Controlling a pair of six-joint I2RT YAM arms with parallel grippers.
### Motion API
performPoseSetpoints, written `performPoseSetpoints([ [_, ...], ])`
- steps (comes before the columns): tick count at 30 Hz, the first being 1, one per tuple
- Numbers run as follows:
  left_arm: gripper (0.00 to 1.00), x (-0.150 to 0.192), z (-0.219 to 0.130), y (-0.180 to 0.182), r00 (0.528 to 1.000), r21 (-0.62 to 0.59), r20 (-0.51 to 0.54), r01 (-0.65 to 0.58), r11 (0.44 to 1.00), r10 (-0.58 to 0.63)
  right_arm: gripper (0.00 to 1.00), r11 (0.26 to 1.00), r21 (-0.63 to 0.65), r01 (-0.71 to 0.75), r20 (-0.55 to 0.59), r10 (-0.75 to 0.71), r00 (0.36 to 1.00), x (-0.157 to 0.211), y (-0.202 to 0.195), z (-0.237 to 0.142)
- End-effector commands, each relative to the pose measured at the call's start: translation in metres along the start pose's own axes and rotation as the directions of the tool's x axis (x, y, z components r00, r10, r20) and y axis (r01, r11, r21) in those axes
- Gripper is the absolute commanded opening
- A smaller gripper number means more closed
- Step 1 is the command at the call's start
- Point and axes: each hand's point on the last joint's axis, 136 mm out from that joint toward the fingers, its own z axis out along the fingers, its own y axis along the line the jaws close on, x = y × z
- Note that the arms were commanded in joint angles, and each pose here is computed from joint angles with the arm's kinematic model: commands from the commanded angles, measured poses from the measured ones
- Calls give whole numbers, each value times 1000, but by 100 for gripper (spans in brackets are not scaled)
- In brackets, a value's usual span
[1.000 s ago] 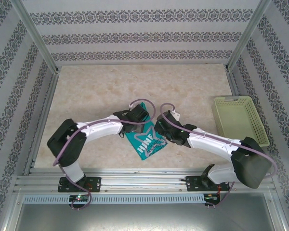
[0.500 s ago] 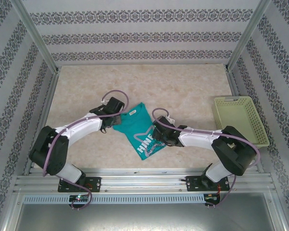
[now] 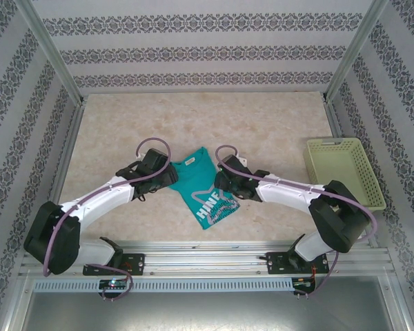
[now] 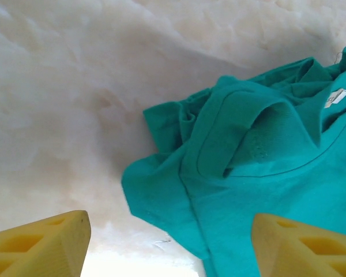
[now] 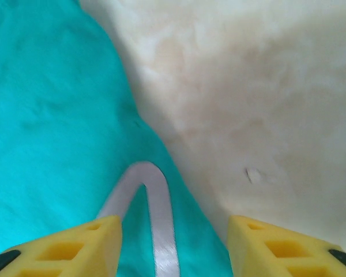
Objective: Fold the inside-out t-shirt
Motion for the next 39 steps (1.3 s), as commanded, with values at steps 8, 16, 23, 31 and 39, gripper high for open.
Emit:
performPoseSetpoints([
  [8, 62, 6, 45, -45, 993, 167, -89, 98, 981, -84, 63, 988, -76, 133, -38, -136, 990, -52, 27, 36],
  [16, 27, -10, 56, -71, 995, 272, -80, 86, 958, -67, 69, 976, -150, 155, -148, -177, 973, -46, 50, 79],
  [23, 9, -26, 29, -103, 1000, 400, -28, -1, 916, 13, 39, 972, -187, 144, -131, -170, 977, -43, 54, 73],
  [31, 11, -29, 25, -95, 999, 385, -3, -41, 922, 46, 29, 979, -132, 153, -87, -165, 982, -45, 40, 60],
  [39, 17, -26, 72, -49, 993, 332, -120, 58, 942, -19, 38, 983, -137, 125, -89, -138, 986, -43, 35, 57],
])
